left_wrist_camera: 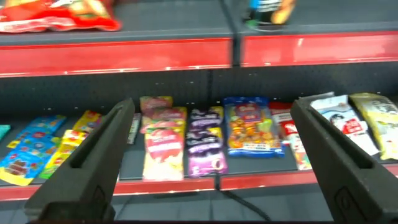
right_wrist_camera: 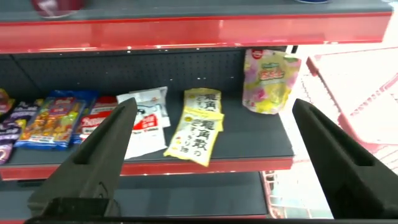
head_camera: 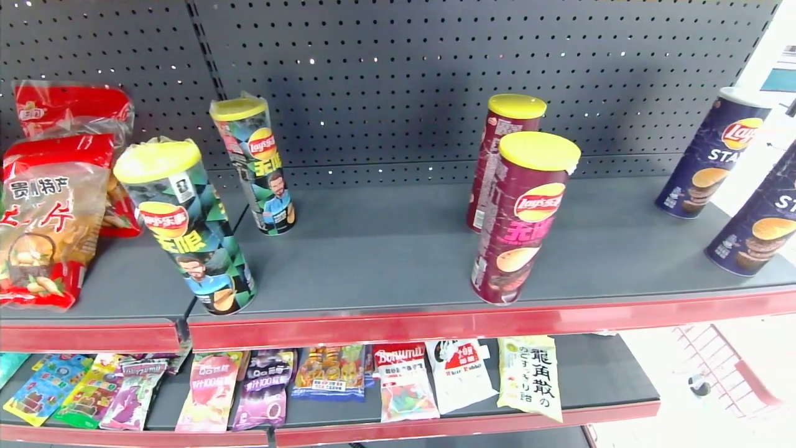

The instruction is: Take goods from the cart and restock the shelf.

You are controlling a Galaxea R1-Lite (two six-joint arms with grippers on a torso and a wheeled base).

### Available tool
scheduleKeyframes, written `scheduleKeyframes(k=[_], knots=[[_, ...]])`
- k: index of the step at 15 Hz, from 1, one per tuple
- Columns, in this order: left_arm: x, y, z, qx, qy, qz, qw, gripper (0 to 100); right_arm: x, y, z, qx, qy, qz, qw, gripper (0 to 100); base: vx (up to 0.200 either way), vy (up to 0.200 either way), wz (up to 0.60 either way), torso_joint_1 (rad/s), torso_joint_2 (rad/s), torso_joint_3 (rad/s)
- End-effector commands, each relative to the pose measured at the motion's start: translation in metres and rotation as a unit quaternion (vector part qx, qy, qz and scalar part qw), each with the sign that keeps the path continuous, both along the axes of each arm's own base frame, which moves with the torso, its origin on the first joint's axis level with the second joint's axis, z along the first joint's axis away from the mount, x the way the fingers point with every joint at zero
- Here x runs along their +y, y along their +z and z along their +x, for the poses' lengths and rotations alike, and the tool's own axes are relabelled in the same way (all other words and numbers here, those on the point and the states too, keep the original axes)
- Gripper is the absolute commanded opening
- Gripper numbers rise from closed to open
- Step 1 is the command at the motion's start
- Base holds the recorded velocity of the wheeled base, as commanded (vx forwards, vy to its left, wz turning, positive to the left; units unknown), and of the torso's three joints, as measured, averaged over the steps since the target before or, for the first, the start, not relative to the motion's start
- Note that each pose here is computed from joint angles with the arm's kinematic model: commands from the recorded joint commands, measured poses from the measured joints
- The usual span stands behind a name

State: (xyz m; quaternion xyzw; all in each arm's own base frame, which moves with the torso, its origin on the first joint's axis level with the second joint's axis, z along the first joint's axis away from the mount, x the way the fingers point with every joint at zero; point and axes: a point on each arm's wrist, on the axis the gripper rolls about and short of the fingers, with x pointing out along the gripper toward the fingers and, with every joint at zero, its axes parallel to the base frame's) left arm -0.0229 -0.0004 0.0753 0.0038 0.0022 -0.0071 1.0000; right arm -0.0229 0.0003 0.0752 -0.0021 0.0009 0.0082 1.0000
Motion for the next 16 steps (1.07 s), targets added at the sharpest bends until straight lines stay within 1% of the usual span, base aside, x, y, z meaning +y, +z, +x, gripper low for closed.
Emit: scheduleKeyframes(k=[1, 7, 13, 16], knots=[[0.0000, 0.0000, 0.0000, 0.000, 0.000, 0.000, 1.0000, 100, 0.0000, 0.0000, 0.0001, 0.001, 0.000, 0.000, 1.000, 100, 0.000, -0.200, 0.00, 0.007, 0.00, 0.002], [0.0000, 0.0000, 0.0000, 0.000, -0.001, 0.000, 1.0000, 100, 0.0000, 0.0001, 0.0001, 0.000, 0.000, 0.000, 1.000, 100, 0.000, -0.200, 0.00, 0.001, 0.00, 0.002], [0.0000, 0.0000, 0.0000, 0.000, -0.001, -0.001, 1.0000, 100, 0.0000, 0.0001, 0.0001, 0.000, 0.000, 0.000, 1.000, 100, 0.000, 0.000, 0.00, 0.000, 0.00, 0.000], [0.0000, 0.0000, 0.0000, 0.000, -0.001, -0.002, 1.0000, 100, 0.0000, 0.0001, 0.0001, 0.000, 0.000, 0.000, 1.000, 100, 0.200, 0.000, 0.00, -0.004, 0.00, 0.006]])
